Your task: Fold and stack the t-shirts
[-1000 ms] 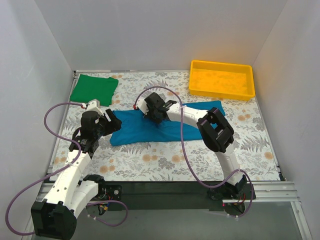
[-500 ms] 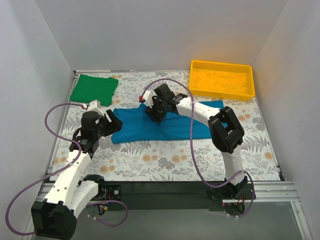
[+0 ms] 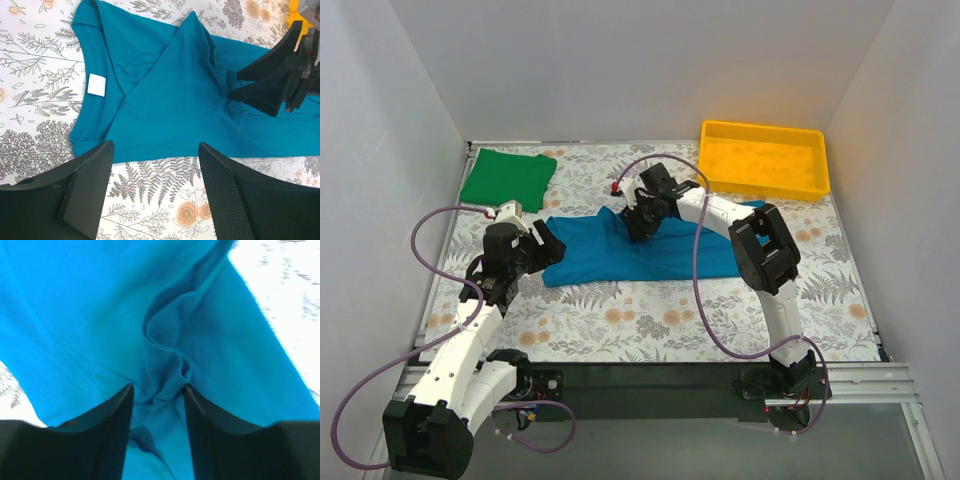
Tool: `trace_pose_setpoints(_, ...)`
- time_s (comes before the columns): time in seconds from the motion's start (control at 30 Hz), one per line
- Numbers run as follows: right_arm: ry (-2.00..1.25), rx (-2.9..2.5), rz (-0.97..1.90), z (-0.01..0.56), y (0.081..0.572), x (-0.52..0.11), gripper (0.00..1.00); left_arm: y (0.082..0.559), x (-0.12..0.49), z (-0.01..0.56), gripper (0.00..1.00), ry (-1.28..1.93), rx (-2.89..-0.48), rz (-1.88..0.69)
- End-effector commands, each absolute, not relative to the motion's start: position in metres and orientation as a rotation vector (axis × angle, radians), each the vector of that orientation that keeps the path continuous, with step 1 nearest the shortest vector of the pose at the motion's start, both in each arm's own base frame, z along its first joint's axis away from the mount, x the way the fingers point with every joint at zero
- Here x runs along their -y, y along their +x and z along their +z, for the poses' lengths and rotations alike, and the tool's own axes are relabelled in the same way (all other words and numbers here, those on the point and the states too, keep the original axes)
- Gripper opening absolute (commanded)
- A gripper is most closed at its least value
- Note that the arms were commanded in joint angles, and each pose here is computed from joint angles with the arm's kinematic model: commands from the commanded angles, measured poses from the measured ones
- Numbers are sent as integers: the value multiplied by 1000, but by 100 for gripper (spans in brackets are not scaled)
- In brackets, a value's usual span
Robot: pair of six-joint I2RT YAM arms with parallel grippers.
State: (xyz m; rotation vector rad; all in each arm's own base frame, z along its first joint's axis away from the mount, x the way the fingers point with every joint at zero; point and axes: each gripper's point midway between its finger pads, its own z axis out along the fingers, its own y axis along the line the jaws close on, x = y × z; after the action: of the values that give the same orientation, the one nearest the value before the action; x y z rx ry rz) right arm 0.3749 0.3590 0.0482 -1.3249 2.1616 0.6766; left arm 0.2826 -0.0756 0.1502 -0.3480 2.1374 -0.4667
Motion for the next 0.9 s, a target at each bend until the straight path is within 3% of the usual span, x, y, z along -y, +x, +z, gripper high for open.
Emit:
trace_pose_setpoints(0.0,-1317,-2127,766,62,373,-377,50,281,77,149,67,-345,-2143,-479)
trace_pose_setpoints(0.03,-1313,-2130,770,62,374,-377,48,282,77,149,67,-345,-2140,-478)
trace_pose_setpoints(0.17,-1312,-2123,772,65,374,-378,18,282,77,149,67,-345,-2143,-477)
trace_pose_setpoints(0.3,-1304,-2093,741,81,376,-375,14,282,77,146,67,-347,-2152,-477)
trace_pose_setpoints(0.47,-1298,-2099,724,84,374,-368,1,282,78,147,67,-344,-2150,-481)
trace_pose_setpoints(0.87,-1225,-2128,742,84,365,-350,1,282,77,147,67,-346,-2148,-478)
